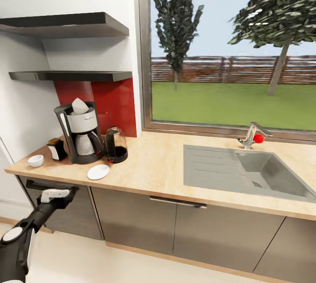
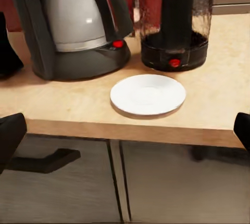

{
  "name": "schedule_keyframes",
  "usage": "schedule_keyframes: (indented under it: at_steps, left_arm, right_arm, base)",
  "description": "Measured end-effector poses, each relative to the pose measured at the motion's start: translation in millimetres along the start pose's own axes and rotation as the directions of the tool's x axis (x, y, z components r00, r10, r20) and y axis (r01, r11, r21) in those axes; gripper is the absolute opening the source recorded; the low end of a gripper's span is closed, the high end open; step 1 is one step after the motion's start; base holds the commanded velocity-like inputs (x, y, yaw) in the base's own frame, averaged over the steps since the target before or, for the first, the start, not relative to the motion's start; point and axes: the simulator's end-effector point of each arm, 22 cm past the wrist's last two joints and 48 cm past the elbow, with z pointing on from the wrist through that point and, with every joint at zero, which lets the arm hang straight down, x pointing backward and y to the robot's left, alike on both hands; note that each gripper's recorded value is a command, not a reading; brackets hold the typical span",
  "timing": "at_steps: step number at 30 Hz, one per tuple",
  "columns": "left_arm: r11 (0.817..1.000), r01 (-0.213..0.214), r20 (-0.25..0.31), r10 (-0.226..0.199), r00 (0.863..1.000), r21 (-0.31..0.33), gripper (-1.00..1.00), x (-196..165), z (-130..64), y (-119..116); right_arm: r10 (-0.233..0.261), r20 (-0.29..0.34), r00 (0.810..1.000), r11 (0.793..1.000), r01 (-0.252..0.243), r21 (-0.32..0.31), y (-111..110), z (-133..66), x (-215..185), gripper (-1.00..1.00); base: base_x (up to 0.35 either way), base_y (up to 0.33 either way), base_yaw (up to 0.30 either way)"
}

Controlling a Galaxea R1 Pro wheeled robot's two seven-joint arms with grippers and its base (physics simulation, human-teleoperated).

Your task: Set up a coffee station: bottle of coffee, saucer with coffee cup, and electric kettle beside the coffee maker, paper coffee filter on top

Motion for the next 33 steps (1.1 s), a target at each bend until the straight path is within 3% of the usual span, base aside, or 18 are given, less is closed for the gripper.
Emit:
schedule_keyframes:
  at_steps: [4,10,15,18,20,21,23,24,26,27,29,30,32,33]
  left_arm:
    - [0.998,0.045,-0.003,-0.045,0.999,-0.046,1.00,35.4,-33.0,15.3]
    - [0.995,0.071,-0.119,-0.079,0.990,-0.067,1.00,109.3,-87.9,17.0]
    - [0.994,0.089,-0.258,-0.104,0.960,-0.070,1.00,178.0,-138.2,8.8]
    - [0.994,0.087,-0.355,-0.103,0.929,-0.061,1.00,218.1,-168.6,1.0]
    - [0.996,0.076,-0.446,-0.086,0.891,-0.040,1.00,253.8,-196.5,-8.5]
    - [0.997,0.074,-0.471,-0.081,0.878,-0.034,1.00,263.7,-204.3,-11.3]
    - [0.997,0.070,-0.570,-0.063,0.819,-0.009,1.00,302.6,-235.9,-23.1]
    - [0.997,0.074,-0.594,-0.062,0.802,-0.005,1.00,312.5,-244.2,-26.2]
    - [0.996,0.088,-0.672,-0.067,0.738,-0.002,1.00,346.1,-273.5,-38.3]
    - [0.996,0.092,-0.689,-0.070,0.721,-0.005,1.00,354.1,-280.7,-41.5]
    - [0.995,0.097,-0.755,-0.072,0.652,-0.011,1.00,382.1,-308.6,-52.8]
    - [0.995,0.097,-0.771,-0.072,0.633,-0.013,1.00,388.8,-315.9,-55.6]
    - [0.996,0.084,-0.830,-0.060,0.554,-0.016,1.00,411.8,-343.3,-64.5]
    - [0.997,0.077,-0.844,-0.056,0.534,-0.018,1.00,417.0,-350.0,-65.9]
  right_arm:
    - [0.000,0.000,1.000,1.000,0.000,0.000,0.1,0.0,-0.1,1.00]
    - [0.000,0.001,1.000,1.000,0.000,-0.002,1.3,0.1,-0.6,1.00]
    - [-0.002,0.000,1.000,1.000,0.002,-0.004,3.1,0.2,-0.2,1.00]
    - [-0.003,-0.001,1.000,1.000,0.003,-0.009,6.5,0.4,0.2,1.00]
    - [-0.003,-0.001,1.000,1.000,0.003,-0.017,12.4,0.8,0.8,1.00]
    - [-0.003,-0.002,1.000,1.000,0.003,-0.018,13.5,0.9,0.9,1.00]
    - [-0.003,-0.001,1.000,1.000,0.003,-0.022,16.0,1.0,0.9,1.00]
    - [-0.002,-0.001,1.000,1.000,0.002,-0.022,16.4,1.0,0.8,1.00]
    - [-0.002,-0.001,1.000,1.000,0.002,-0.023,17.1,1.1,0.9,1.00]
    - [-0.002,-0.002,1.000,1.000,0.002,-0.023,17.2,1.1,1.0,1.00]
    - [-0.003,-0.002,1.000,1.000,0.003,-0.024,17.4,1.1,1.2,1.00]
    - [-0.003,-0.002,1.000,1.000,0.003,-0.023,17.4,1.1,1.3,1.00]
    - [-0.004,-0.003,1.000,1.000,0.004,-0.024,17.5,1.1,1.8,1.00]
    - [-0.004,-0.003,1.000,1.000,0.004,-0.025,17.6,1.1,1.9,1.00]
  base:
    - [0.000,0.000,0.000]
    - [0.000,0.000,0.000]
    - [0.000,0.000,0.000]
    - [0.000,0.000,0.000]
    - [0.000,0.000,0.000]
    - [0.000,0.000,0.000]
    - [0.000,0.000,0.000]
    - [0.000,0.000,0.000]
    - [0.000,0.000,0.000]
    - [0.000,0.000,0.000]
    - [0.000,0.000,0.000]
    - [0.000,0.000,0.000]
    - [0.000,0.000,0.000]
    - [0.000,0.000,0.000]
